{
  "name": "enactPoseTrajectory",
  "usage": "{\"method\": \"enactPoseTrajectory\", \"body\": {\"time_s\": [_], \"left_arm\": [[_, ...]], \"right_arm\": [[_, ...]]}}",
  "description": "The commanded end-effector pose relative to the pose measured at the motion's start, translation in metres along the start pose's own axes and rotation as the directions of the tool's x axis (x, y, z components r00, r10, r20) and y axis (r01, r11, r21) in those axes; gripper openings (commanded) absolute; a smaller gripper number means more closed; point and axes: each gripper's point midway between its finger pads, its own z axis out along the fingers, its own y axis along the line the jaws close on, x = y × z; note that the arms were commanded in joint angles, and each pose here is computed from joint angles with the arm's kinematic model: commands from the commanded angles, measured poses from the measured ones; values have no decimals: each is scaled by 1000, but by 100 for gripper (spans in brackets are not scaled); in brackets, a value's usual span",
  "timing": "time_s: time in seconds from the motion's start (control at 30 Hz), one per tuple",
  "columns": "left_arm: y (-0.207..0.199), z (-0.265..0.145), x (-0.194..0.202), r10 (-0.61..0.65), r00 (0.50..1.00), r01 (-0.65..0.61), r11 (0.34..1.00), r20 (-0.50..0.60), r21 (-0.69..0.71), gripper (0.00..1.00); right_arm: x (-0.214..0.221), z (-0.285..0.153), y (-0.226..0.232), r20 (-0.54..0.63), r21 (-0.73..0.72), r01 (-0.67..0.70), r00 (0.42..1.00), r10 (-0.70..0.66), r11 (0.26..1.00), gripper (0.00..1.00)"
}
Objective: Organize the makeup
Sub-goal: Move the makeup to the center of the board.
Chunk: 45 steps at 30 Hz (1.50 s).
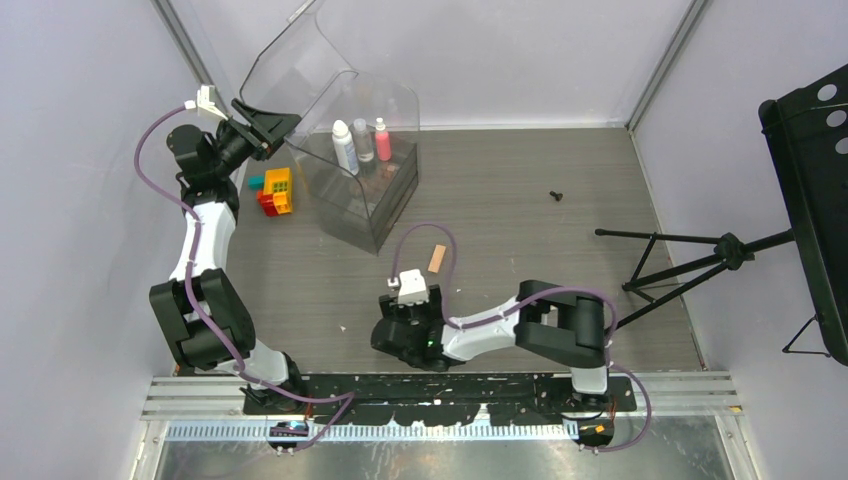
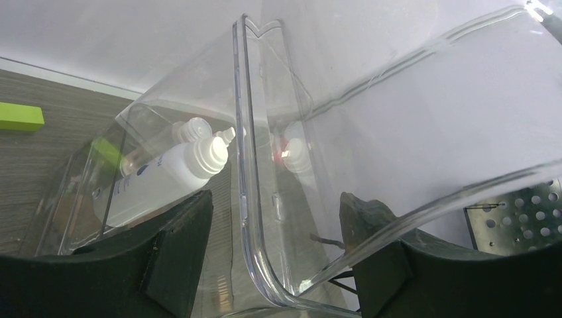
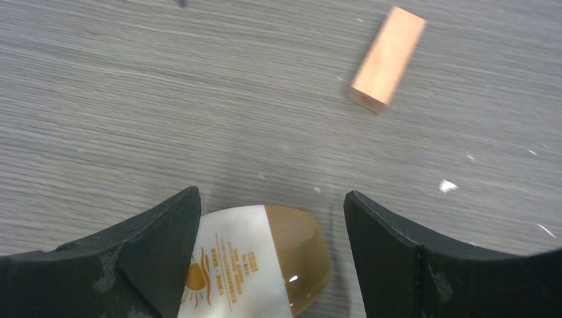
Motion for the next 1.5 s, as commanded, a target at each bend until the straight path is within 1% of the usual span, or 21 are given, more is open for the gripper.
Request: {"method": "enactPoseTrajectory", "body": {"time_s": [0.0, 0.1, 0.2, 0.27, 0.3, 0.4, 0.47, 0.53, 0.57, 0.63, 0.77, 0.83, 0.93, 1.07, 1.23, 1.47], "left_arm": [[-6, -1, -3, 40, 999, -40, 999, 4, 34, 73], [-5, -1, -2, 41, 999, -41, 999, 3, 33, 73], [-5, 0, -2, 40, 999, -40, 999, 3, 33, 73], [-5, 0, -2, 41, 999, -41, 999, 3, 33, 73], [-4, -1, -2, 40, 999, -41, 999, 4, 32, 73], [-4, 0, -2, 41, 999, -41, 999, 3, 32, 73], [-4, 0, -2, 41, 999, -41, 999, 3, 32, 74], [-4, 0, -2, 41, 999, -41, 999, 3, 32, 73], [-4, 0, -2, 42, 999, -42, 999, 4, 32, 73], [-3, 0, -2, 39, 999, -39, 999, 2, 31, 74], [-3, 0, -2, 41, 999, -41, 999, 2, 31, 73], [-4, 0, -2, 39, 999, -40, 999, 1, 32, 73], [-3, 0, -2, 40, 999, -40, 999, 2, 32, 74], [-4, 0, -2, 39, 999, -39, 999, 2, 32, 73], [-4, 0, -2, 40, 999, -40, 999, 2, 34, 74], [-4, 0, -2, 40, 999, -40, 999, 2, 32, 74]], "right_arm": [[3, -16, -41, -51, 66, 15, 999, -12, 998, 83], [-17, -25, -46, -37, 43, 42, 998, -41, 998, 84], [-48, -34, -46, 5, 5, 109, 994, -109, 994, 85], [-70, -44, -40, 15, -84, 174, 985, -174, 981, 86], [-73, -51, -29, -10, -205, 224, 973, -231, 953, 86], [-89, -73, -18, -15, -429, 293, 943, -332, 854, 85], [-93, -85, -18, -24, -531, 316, 922, -387, 786, 85], [-88, -91, -21, -55, -589, 326, 896, -440, 739, 84], [-82, -91, -24, -79, -601, 335, 878, -471, 725, 84], [-76, -84, -25, -123, -597, 313, 874, -470, 739, 83], [-69, -63, -20, -236, -556, 174, 905, -355, 813, 79], [-66, -53, -20, -299, -517, 98, 910, -286, 850, 79], [-57, -51, -12, -374, -514, 8, 898, -233, 858, 79], [-45, -50, -4, -453, -513, -66, 868, -205, 856, 79], [-33, -49, -5, -521, -511, -107, 828, -208, 853, 77], [-12, -47, -14, -566, -525, -101, 783, -258, 845, 76]]}}
